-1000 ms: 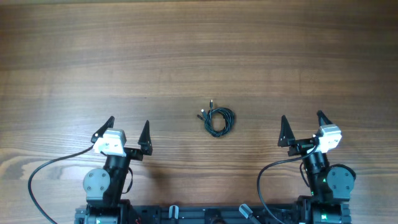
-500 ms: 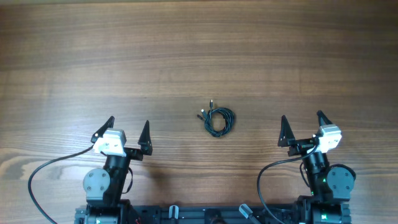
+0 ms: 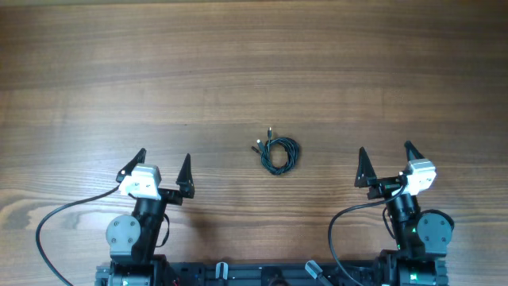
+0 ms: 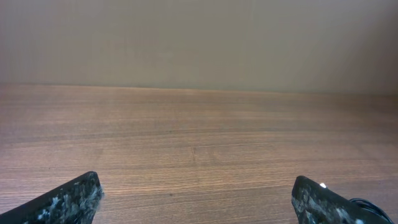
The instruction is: Untangle cables
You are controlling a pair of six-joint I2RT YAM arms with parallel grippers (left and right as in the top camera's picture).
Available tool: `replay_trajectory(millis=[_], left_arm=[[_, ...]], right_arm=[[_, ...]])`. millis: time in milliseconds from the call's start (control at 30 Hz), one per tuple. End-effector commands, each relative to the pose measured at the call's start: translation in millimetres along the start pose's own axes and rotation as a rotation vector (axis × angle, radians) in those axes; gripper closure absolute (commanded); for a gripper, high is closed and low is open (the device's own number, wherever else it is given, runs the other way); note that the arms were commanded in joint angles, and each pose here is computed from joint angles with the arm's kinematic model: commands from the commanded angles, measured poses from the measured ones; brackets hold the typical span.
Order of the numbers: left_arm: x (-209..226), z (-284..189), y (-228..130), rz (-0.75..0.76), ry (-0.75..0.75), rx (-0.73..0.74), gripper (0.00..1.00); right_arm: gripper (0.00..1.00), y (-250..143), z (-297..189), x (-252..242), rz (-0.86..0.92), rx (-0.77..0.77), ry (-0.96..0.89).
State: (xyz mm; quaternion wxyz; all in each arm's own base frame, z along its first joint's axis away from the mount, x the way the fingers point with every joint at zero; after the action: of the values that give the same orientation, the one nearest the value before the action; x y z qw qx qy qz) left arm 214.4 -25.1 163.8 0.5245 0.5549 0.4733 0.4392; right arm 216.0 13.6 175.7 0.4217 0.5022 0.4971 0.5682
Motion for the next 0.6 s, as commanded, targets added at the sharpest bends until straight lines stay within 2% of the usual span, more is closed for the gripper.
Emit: replay_trajectory(millis=[0,233,467,567], left_arm=[[-1,0,-2,0.019,-0.002,-0.001,0.00],[5,0,-3,0.019,0.037,0.000,0.00],[0,0,-2,0.012,0.003,-0.003,0.00],[-4,-1,25,0.031,-0.024,-0.127,0.00]], right_arm=[[0.00,3,-1,0,-0.015,-0.018,-0.002],[0.00,3,-1,0,-0.014,-0.018,-0.002],[0.00,3,-1,0,-0.014,-0.018,-0.002],[0.00,3,-1,0,-0.014,-0.018,-0.002]])
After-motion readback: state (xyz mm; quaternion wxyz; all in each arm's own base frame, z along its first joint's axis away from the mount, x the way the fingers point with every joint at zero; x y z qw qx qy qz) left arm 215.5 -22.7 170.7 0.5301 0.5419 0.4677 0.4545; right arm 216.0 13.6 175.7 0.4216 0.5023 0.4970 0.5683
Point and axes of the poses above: each gripper's point midway between its finger pads, its own z axis out along the fingers, its own x axis along the line the jaws close on, y = z × x, the point moved 3 cm from there along -z, back along the fingers, and after that the axes turned 5 degrees about z, right-handed, at the moved point
